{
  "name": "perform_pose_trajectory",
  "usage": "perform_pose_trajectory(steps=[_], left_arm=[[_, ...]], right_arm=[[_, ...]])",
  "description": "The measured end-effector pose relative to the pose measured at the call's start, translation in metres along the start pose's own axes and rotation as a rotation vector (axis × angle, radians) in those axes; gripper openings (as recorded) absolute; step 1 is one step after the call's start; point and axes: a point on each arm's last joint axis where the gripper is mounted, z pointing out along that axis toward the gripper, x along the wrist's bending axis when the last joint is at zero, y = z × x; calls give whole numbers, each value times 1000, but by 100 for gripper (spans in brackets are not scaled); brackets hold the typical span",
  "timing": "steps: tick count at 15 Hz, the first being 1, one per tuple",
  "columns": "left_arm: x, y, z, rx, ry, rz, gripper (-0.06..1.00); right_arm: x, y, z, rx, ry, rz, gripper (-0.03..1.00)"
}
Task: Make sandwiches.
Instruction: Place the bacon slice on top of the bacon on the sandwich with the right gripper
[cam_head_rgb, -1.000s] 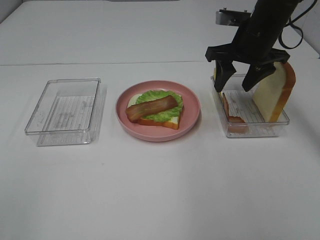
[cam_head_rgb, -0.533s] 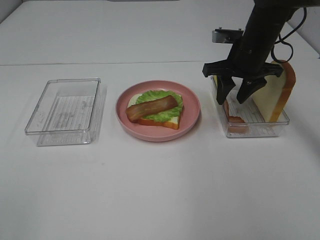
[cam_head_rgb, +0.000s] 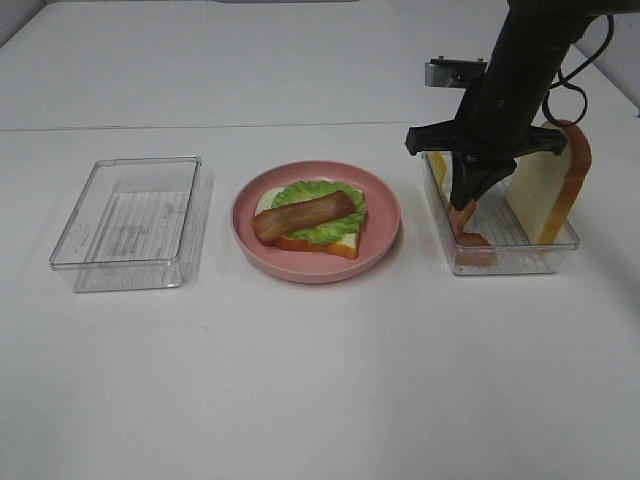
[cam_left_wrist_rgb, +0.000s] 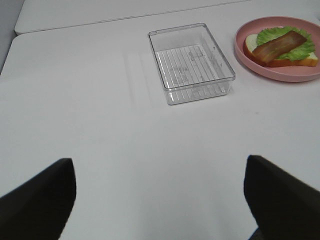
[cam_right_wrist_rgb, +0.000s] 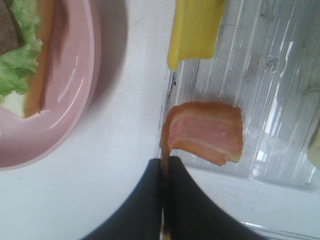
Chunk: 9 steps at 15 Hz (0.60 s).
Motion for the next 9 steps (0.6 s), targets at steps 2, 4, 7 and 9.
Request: perform_pose_trajectory(steps=[2,4,7,9], left_arm=[[0,0,0,0,0,0,86],[0,0,0,0,0,0,86],[0,0,0,0,0,0,86],[0,0,0,0,0,0,86]], right_arm=[[0,-1,0,7,0,0,0],[1,-1,-4,-1,1,-2,0],[6,-10,-41,-67,13,-14,0],[14,-19,-67,-109,66,-27,0]])
